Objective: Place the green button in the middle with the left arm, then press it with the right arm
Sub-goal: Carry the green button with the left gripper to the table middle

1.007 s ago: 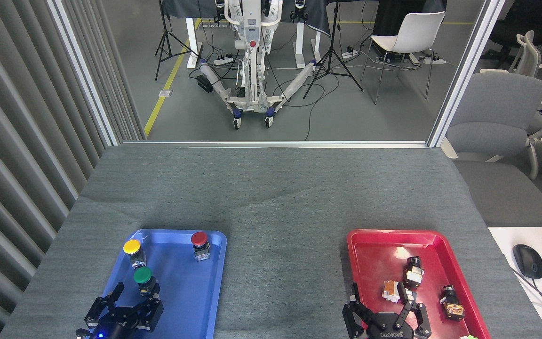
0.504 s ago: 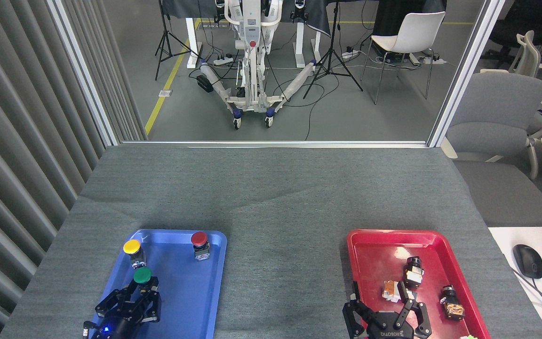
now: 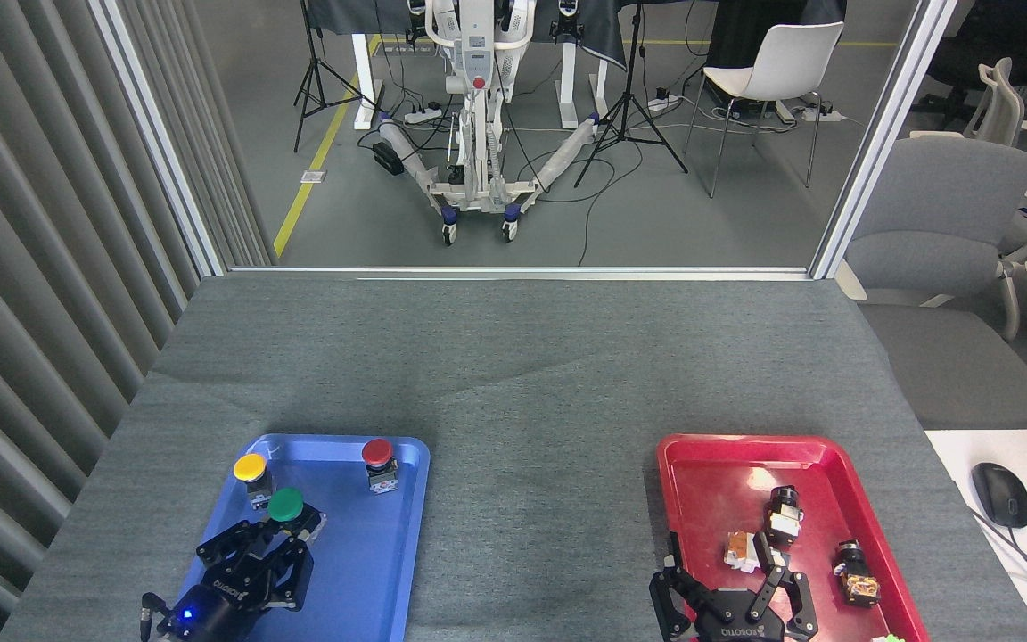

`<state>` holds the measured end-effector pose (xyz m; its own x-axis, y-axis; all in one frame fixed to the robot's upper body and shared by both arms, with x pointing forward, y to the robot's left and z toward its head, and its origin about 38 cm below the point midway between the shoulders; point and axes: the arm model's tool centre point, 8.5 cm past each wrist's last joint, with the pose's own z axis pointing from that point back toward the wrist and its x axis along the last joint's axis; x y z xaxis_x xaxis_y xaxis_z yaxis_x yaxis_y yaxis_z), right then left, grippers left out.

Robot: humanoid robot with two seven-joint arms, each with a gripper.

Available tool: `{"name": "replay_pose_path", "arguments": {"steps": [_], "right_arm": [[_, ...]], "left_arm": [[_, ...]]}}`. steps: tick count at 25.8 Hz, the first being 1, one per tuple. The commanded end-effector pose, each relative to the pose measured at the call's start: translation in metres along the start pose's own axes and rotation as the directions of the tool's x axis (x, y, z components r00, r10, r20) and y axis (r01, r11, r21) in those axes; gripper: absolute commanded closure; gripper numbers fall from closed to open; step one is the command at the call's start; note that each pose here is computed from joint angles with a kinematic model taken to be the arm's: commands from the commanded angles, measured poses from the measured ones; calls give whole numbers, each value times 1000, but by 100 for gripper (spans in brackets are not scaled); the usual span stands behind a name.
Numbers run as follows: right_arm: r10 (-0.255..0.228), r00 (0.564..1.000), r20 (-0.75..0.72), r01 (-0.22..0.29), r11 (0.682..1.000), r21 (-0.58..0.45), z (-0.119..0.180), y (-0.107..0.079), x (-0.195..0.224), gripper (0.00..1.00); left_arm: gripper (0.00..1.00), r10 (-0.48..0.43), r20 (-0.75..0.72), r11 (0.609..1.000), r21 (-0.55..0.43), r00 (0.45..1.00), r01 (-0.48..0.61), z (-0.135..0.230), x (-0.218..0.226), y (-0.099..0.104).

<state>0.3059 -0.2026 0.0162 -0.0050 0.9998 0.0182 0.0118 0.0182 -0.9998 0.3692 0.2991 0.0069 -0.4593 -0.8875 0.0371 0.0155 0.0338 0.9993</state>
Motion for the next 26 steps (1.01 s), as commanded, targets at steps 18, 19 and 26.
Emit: {"name": "replay_pose_path", "arguments": {"steps": [18,19,26], "right_arm": [[-3,1000,-1,3,1000,3,3,2,-1,0],[-11,1000,-3,11,1000,4,3,2,-1,0],[-24,1000,-8,24,1000,5,3,2,-4,1]], "left_arm": [[100,-11,377,991,-121,926,60,-137,200,-37],[100,-6,381,990,-126,925,58,-137,204,-39],[99,-2,400,989,-135,916,62,-137,225,-45]]}}
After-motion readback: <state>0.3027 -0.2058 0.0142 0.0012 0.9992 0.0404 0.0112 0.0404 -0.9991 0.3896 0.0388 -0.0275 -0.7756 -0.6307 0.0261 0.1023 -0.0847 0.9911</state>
